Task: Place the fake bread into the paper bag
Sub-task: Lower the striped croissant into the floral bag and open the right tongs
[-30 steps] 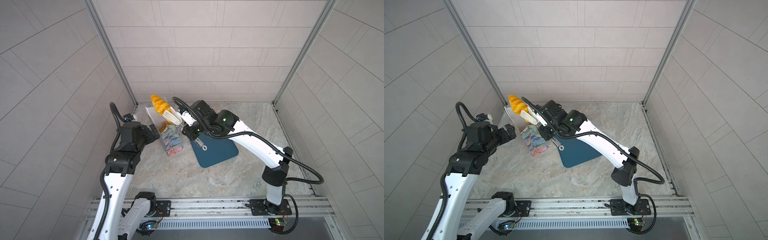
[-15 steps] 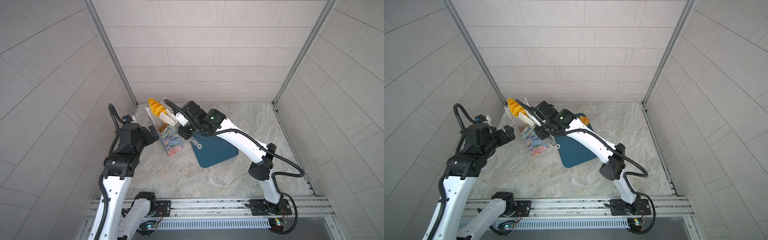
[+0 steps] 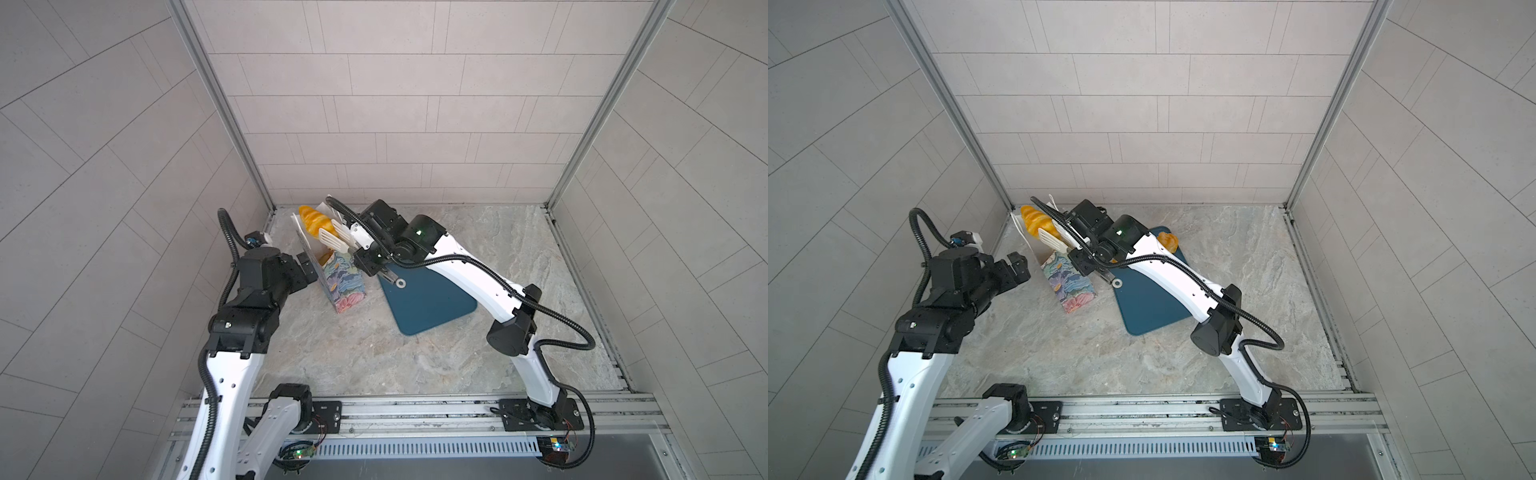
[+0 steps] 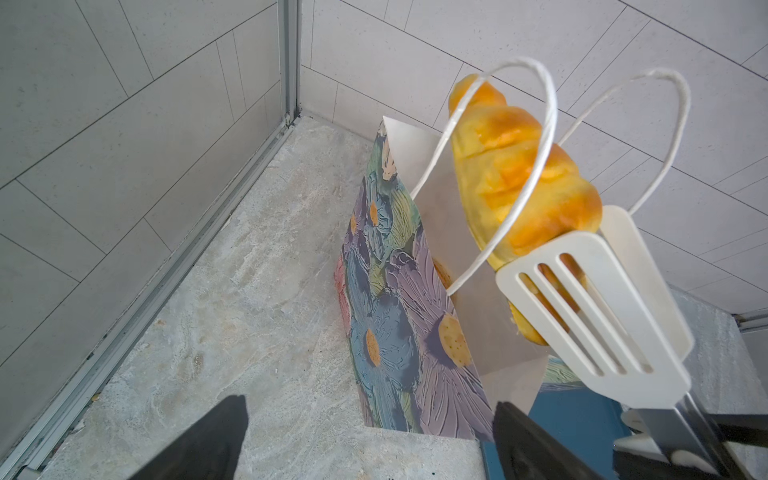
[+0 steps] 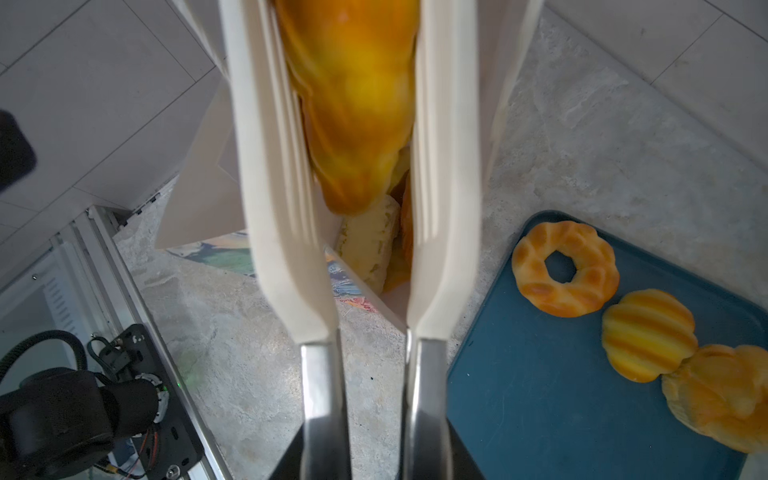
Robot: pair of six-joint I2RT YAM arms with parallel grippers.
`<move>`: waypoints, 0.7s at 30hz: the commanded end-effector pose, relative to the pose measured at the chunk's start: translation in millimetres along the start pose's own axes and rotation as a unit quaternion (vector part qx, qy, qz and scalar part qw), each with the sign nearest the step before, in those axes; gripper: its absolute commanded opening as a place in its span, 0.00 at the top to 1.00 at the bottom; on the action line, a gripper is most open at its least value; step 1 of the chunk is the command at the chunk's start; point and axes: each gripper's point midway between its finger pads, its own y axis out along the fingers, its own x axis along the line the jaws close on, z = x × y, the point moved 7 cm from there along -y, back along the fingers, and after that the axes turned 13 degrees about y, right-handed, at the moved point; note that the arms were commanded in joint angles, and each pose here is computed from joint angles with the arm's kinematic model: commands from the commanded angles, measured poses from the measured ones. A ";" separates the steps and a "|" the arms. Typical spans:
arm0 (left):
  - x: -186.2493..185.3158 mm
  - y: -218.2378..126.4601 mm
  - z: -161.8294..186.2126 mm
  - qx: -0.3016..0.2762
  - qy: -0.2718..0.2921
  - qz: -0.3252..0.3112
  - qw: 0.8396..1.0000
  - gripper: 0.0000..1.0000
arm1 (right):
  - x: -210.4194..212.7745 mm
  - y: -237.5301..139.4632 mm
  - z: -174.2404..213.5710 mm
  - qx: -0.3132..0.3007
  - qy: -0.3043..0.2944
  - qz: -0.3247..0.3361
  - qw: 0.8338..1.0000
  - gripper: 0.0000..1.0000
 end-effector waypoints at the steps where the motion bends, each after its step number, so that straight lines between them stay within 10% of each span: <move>1: 3.6 -1.3 3.1 0.002 0.000 -0.009 1.000 0.00 | 2.3 -14.1 -7.4 -0.021 -0.005 0.000 1.000 0.58; 21: -0.7 -1.3 3.3 0.004 0.003 0.011 1.000 0.00 | 6.5 -50.1 -13.7 -0.055 -0.009 0.002 0.998 0.47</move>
